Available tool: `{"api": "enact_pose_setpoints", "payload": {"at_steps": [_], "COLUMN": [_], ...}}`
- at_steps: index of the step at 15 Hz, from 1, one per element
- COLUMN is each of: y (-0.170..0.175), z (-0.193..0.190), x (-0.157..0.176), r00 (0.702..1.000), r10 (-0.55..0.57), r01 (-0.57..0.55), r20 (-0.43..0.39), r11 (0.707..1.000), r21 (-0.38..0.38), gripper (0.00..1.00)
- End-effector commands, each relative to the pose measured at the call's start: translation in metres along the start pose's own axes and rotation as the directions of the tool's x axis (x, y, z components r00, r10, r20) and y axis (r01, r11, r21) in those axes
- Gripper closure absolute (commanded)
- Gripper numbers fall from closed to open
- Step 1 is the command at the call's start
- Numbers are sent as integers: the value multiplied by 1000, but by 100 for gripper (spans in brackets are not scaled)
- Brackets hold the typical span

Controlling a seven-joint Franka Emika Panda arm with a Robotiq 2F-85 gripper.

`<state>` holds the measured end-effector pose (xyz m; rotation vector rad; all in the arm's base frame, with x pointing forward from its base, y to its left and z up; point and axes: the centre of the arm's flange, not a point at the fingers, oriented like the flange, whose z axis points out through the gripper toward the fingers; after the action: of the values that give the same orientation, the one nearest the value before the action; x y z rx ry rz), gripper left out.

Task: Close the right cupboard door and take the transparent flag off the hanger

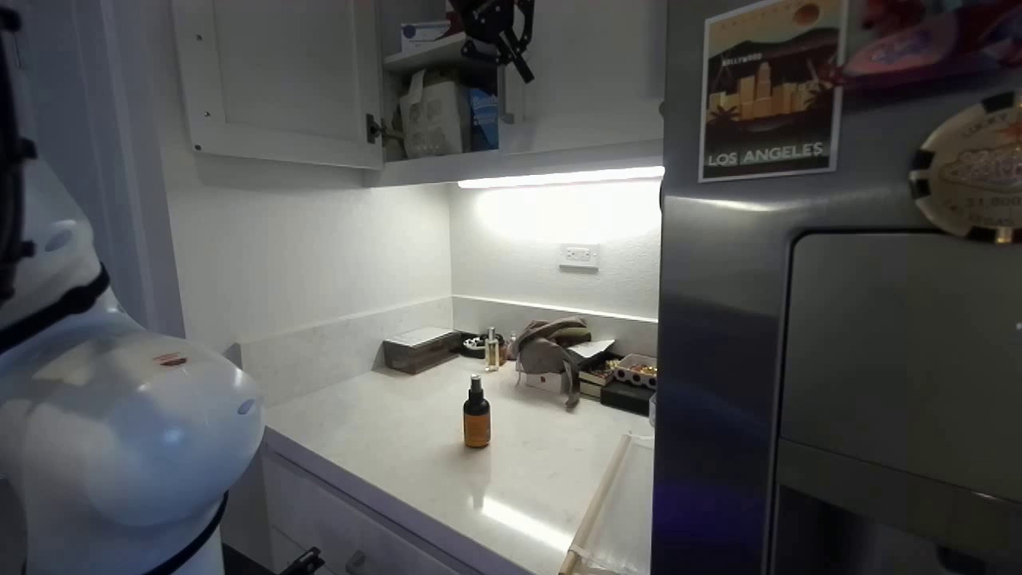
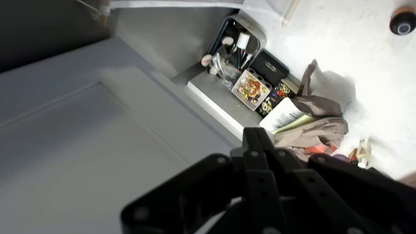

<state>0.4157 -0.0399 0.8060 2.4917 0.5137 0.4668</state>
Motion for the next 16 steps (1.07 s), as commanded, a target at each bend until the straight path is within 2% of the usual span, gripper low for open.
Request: {"api": "enact_pose_setpoints", "payload": {"at_steps": [1, 3, 4, 6, 10, 14, 15, 16], "y": [15, 20, 23, 32, 50, 68, 70, 72], "z": [-17, -20, -22, -28, -37, -44, -46, -48], "x": [14, 12, 11, 9, 4, -15, -23, -28], "r00": [990, 981, 978, 973, 972, 967, 965, 963], "r10": [-12, -2, 4, 27, 83, 152, 163, 171], "r01": [17, 11, 6, -14, -65, -133, -143, -150], "r20": [138, 192, 208, 228, 220, 202, 204, 210], "r11": [999, 999, 999, 998, 994, 985, 984, 982], "r21": [-33, -45, -46, -59, -90, -107, -110, -111], "gripper": [100, 100, 74, 66, 35, 5, 0, 0]}}
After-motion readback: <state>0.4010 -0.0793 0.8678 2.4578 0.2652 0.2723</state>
